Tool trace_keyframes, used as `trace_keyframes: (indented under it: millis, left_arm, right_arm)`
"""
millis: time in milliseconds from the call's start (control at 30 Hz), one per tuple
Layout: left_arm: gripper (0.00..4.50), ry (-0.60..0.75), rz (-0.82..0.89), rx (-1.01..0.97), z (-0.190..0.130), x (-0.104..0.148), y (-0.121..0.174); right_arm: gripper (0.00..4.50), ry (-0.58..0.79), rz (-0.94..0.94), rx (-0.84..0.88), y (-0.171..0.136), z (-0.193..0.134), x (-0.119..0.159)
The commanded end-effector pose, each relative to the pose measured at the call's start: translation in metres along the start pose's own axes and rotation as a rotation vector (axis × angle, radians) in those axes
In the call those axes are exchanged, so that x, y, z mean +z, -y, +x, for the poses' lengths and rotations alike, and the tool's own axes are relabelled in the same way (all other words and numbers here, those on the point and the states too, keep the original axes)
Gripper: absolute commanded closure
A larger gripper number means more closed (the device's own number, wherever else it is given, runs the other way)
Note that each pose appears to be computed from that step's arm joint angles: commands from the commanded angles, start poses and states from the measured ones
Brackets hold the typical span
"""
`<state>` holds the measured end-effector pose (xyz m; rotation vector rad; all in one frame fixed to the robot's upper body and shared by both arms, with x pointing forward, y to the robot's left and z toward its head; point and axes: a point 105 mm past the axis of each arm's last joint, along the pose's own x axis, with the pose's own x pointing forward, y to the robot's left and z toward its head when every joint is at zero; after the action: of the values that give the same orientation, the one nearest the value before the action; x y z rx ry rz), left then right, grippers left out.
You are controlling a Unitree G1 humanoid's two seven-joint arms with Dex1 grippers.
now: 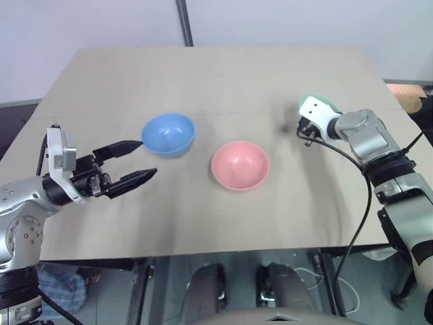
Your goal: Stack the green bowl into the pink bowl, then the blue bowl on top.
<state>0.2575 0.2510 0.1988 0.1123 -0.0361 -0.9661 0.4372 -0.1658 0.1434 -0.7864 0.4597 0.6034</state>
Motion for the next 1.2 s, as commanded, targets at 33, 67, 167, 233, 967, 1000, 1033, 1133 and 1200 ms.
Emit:
trace_keyframes:
  millis: [33,67,167,233,967,1000,1033,1133,1200]
  left_arm:
    - [0.00,0.020,0.050,0.002,-0.006,0.016,0.001]
    - [0.00,0.018,0.052,0.001,-0.006,0.016,0.001]
    - [0.00,0.011,0.054,0.000,-0.007,0.016,0.001]
    - [0.00,0.004,0.056,0.000,-0.008,0.015,0.000]
    - [0.00,-0.036,0.042,-0.037,-0.004,0.000,-0.005]
    - [0.00,-0.037,0.042,-0.039,-0.003,-0.001,-0.005]
    - [0.00,-0.038,0.042,-0.040,-0.003,-0.001,-0.005]
    - [0.00,-0.041,0.041,-0.042,-0.003,-0.002,-0.006]
    - [0.00,-0.043,0.041,-0.042,-0.003,-0.003,-0.006]
  right_arm:
    - [4.42,0.024,-0.014,-0.011,0.004,-0.003,0.006]
    - [4.42,0.026,-0.018,-0.011,0.004,-0.003,0.007]
    - [4.42,0.054,-0.062,-0.012,0.004,-0.007,0.016]
    - [4.42,0.136,-0.130,0.006,-0.001,-0.021,0.047]
    - [4.42,0.410,-0.253,0.305,-0.152,-0.093,0.145]
    - [4.42,0.403,-0.259,0.310,-0.155,-0.091,0.143]
    - [4.42,0.396,-0.265,0.315,-0.158,-0.090,0.141]
    - [3.30,0.380,-0.272,0.330,-0.164,-0.088,0.136]
    - [2.36,0.372,-0.279,0.338,-0.167,-0.087,0.133]
